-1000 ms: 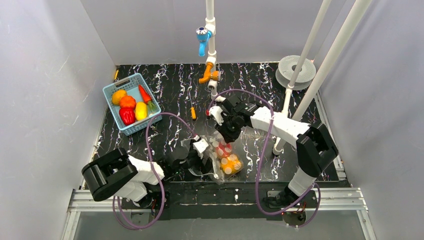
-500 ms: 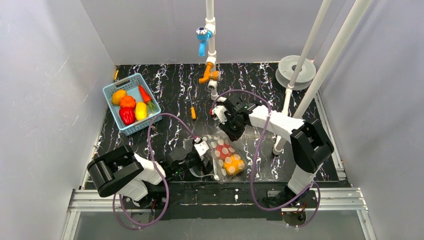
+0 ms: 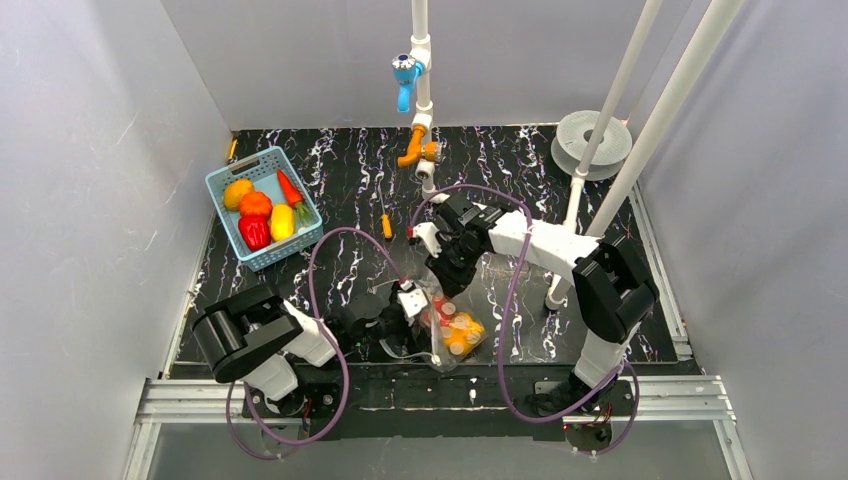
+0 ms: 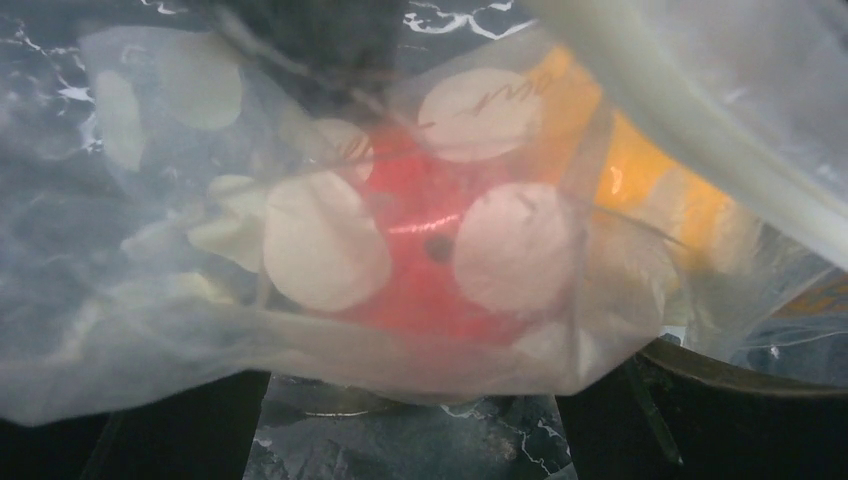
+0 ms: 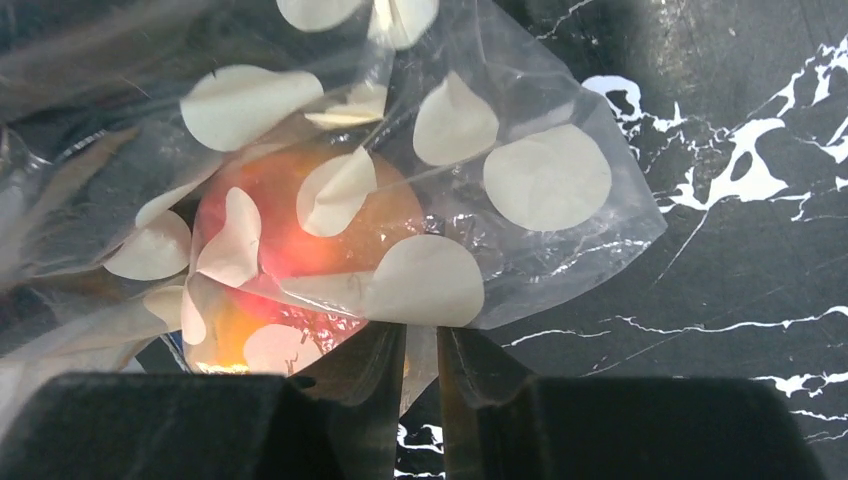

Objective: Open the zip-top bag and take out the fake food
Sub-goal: Pick up the fake fruit from the zipper food storage bag.

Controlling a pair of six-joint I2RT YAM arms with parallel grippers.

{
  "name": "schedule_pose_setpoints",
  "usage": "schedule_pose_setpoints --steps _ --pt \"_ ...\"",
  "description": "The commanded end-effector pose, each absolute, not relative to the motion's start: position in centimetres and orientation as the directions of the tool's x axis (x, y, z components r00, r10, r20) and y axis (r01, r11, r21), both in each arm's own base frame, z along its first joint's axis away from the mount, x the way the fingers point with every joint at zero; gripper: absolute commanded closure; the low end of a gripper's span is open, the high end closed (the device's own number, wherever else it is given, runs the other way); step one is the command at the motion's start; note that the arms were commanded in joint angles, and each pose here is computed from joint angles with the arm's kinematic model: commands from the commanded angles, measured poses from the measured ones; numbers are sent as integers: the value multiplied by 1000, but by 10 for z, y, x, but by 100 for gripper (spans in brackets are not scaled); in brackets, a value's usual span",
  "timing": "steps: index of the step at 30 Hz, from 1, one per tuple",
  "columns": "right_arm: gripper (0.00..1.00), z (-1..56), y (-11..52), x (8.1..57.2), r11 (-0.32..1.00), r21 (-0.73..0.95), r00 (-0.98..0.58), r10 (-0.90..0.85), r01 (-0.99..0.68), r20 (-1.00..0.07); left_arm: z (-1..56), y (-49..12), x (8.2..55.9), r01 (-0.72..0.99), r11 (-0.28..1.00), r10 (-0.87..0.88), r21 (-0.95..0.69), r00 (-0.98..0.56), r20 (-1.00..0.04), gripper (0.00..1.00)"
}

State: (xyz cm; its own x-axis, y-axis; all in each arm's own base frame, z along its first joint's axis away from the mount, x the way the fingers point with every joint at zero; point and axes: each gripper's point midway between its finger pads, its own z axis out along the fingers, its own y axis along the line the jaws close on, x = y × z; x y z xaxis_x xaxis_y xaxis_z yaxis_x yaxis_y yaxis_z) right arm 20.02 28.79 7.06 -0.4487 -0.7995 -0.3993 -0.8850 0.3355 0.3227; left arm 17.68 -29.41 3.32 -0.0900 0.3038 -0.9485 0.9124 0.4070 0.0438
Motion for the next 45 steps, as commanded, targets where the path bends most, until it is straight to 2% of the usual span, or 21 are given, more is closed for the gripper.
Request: schedule_pose_setpoints --steps 1,5,11,16,21,26,30,34,36,39,40,41,45 --pt "72 83 303 181 273 413 -443 -800 -869 -405 71 -306 190 899 429 196 85 -1 -981 4" --pt "65 92 299 193 292 355 -432 -795 -888 -427 95 -304 190 892 443 131 88 33 -991 3" --pt "43 131 282 210 311 300 -429 -732 -902 -530 118 -292 185 883 455 99 113 76 -992 2" --pt "24 159 279 197 237 331 -399 -685 -913 -610 111 -286 182 882 451 137 135 81 -987 2" --pt "4 168 282 177 154 403 -396 -666 -902 -632 93 -283 181 887 441 197 138 55 -979 2" --pt "2 148 289 175 170 463 -441 -688 -870 -576 89 -281 183 880 455 206 136 44 -977 2" --pt "9 137 295 174 182 485 -456 -708 -855 -539 95 -280 184 876 462 199 136 48 -979 2" --pt "26 123 300 167 194 461 -438 -740 -866 -510 100 -281 184 875 467 177 130 51 -983 2" --pt "42 118 303 166 202 456 -436 -752 -866 -494 102 -282 184 875 467 168 126 52 -984 2" --pt "81 119 307 170 208 448 -434 -756 -869 -491 102 -281 183 876 466 170 126 51 -984 2" --pt "92 121 306 172 212 436 -430 -755 -874 -495 100 -280 184 875 467 177 128 49 -983 2" --pt "99 123 305 175 215 423 -426 -753 -880 -503 97 -279 184 874 468 186 131 48 -981 2" --pt "99 125 292 196 284 342 -432 -734 -896 -524 86 -274 186 866 475 226 153 48 -973 2"
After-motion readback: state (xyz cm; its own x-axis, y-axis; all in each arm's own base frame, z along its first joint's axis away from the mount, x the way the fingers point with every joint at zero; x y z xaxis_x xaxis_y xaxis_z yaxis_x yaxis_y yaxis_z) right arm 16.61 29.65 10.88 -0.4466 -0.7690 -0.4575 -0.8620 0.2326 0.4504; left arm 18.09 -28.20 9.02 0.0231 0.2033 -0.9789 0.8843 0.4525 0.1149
